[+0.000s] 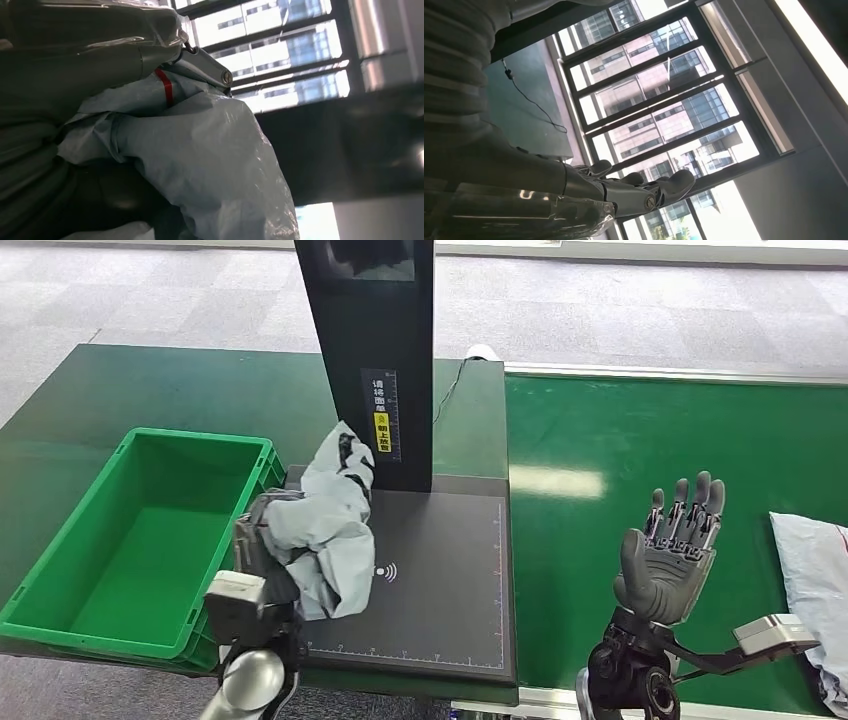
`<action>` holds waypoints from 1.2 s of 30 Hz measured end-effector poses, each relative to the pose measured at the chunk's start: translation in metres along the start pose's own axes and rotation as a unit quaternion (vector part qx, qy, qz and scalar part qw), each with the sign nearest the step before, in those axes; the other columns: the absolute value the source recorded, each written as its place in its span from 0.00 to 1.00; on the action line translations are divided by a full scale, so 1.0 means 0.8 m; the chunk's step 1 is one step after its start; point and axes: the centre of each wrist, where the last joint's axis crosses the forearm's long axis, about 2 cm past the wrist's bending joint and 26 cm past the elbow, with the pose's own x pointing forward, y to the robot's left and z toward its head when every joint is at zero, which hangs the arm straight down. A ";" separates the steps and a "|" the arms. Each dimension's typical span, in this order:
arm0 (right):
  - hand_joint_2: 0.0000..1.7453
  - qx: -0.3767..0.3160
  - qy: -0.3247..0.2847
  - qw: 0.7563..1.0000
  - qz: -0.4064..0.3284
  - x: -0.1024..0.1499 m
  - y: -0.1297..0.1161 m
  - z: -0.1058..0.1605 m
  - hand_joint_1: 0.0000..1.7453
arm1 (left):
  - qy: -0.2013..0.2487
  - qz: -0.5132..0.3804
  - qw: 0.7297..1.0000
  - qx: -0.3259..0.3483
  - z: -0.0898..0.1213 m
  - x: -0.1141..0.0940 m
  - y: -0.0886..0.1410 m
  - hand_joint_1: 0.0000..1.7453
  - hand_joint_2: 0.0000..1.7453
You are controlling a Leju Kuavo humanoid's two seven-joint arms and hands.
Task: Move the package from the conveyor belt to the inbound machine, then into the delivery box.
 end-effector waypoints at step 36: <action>1.00 -0.019 0.011 1.000 0.006 0.022 -0.019 0.032 0.00 | 0.027 -0.153 0.964 0.218 -0.064 -0.011 0.200 1.00 1.00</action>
